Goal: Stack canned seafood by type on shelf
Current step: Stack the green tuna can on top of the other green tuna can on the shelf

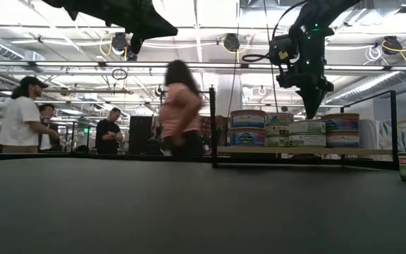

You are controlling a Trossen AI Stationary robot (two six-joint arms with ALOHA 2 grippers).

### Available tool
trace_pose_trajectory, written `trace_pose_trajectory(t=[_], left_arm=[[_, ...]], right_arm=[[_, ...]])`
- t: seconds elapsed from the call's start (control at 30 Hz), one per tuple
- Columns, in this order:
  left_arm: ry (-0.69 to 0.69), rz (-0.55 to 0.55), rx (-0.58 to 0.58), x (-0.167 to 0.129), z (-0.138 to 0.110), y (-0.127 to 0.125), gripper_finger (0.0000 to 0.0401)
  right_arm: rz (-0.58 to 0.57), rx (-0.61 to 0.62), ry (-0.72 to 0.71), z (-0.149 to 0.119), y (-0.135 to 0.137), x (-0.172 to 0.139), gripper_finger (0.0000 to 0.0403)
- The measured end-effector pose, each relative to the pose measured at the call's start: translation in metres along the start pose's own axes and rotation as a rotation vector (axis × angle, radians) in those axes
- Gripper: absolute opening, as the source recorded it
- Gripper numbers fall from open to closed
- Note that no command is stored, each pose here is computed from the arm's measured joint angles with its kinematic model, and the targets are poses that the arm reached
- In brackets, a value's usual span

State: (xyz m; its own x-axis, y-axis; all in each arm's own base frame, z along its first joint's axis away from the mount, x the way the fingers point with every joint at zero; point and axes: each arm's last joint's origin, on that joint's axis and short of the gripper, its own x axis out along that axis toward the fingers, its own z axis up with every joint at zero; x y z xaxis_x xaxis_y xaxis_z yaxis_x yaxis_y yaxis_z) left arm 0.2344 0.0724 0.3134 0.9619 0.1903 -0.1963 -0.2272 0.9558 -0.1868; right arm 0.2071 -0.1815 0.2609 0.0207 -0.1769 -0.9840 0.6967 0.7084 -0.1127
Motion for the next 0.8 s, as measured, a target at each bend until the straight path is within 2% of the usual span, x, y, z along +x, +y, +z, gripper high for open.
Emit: trace_pose_trajectory(t=[0.6, 0.8], left_arm=[[0.000, 0.000, 0.000, 0.000, 0.000, 0.000, 0.0008], [0.000, 0.000, 0.001, 0.000, 0.000, 0.000, 0.0008]], right_arm=[[0.011, 0.000, 0.011, -0.005, 0.003, 0.014, 0.0000], [0.028, -0.021, -0.002, -0.004, 0.014, 0.013, 0.0000]])
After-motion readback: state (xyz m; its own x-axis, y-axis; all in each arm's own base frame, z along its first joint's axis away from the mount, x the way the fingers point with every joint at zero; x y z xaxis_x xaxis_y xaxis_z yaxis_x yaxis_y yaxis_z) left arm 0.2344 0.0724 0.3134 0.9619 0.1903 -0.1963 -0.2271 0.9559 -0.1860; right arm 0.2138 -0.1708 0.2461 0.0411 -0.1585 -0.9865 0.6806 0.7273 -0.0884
